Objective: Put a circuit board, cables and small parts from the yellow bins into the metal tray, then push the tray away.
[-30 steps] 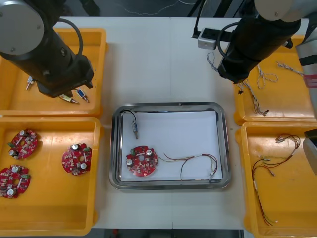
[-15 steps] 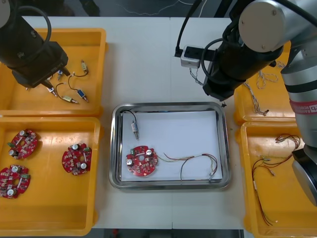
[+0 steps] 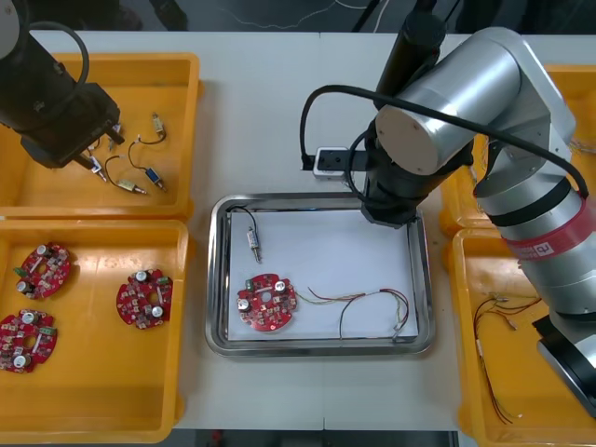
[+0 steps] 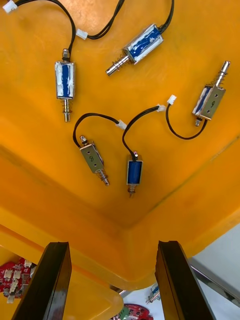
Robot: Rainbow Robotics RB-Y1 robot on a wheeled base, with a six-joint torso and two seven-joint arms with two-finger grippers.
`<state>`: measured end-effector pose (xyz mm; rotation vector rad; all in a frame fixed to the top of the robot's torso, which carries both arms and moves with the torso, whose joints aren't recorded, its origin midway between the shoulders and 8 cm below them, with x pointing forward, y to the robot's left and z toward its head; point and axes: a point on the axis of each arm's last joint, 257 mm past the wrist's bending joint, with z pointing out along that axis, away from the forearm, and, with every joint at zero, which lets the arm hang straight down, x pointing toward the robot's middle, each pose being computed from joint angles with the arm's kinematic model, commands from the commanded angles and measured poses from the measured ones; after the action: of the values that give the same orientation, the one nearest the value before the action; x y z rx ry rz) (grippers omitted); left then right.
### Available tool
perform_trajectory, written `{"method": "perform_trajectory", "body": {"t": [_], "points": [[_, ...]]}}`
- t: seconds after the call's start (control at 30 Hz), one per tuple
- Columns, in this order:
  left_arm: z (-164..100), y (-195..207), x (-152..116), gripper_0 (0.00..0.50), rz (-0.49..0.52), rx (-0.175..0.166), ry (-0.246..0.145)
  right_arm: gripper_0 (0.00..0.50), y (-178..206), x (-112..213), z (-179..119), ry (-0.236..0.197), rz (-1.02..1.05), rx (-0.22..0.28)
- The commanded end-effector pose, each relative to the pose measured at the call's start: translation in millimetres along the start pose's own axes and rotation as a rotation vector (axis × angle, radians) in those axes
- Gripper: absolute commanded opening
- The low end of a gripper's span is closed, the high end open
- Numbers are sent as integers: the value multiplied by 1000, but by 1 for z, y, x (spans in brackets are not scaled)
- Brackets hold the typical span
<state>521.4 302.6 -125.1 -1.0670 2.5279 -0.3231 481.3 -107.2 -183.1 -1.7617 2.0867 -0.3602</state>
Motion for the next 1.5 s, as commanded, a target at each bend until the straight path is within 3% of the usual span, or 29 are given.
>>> {"method": "perform_trajectory", "body": {"t": [0.03, 0.13, 0.33, 0.43, 0.57, 0.87, 1.0, 1.17, 1.27, 1.33, 1.37, 1.47, 1.5], "points": [[-22, -7, -32, 500, -35, 39, -57, 0, 20, -29, 4, -78, -93, -4], [-16, -5, -35, 500, -51, 42, -42, 0, 27, -34, 10, -92, -120, -8], [-4, -4, -38, 500, -59, 44, -32, 0, 34, -31, 25, -64, -157, 19], [6, -3, -37, 500, -37, 30, -43, 0, 36, -28, 32, -56, -158, 27], [17, 0, -36, 500, 15, 10, -49, 0, 42, -18, 46, -39, -153, -3], [29, 13, -36, 500, 152, -31, -33, 0, 46, -4, 61, -27, -139, -13], [35, 13, -36, 500, 174, -31, -31, 0, 48, 1, 64, -20, -138, -16], [45, 8, -38, 500, 211, -27, -60, 7, 51, 3, 66, -20, -130, -21], [52, 5, -39, 500, 220, -18, -71, 71, 50, 2, 66, -22, -129, -19], [57, 4, -40, 500, 230, -15, -78, 323, 49, -1, 66, -35, -129, -11], [59, 4, -40, 500, 232, -15, -80, 398, 49, -2, 66, -36, -130, -10], [64, 4, -39, 500, 244, -18, -84, 500, 47, -4, 66, -46, -128, -4], [66, 6, -38, 500, 242, -25, -81, 500, 46, -5, 66, -49, -126, -1]]}}
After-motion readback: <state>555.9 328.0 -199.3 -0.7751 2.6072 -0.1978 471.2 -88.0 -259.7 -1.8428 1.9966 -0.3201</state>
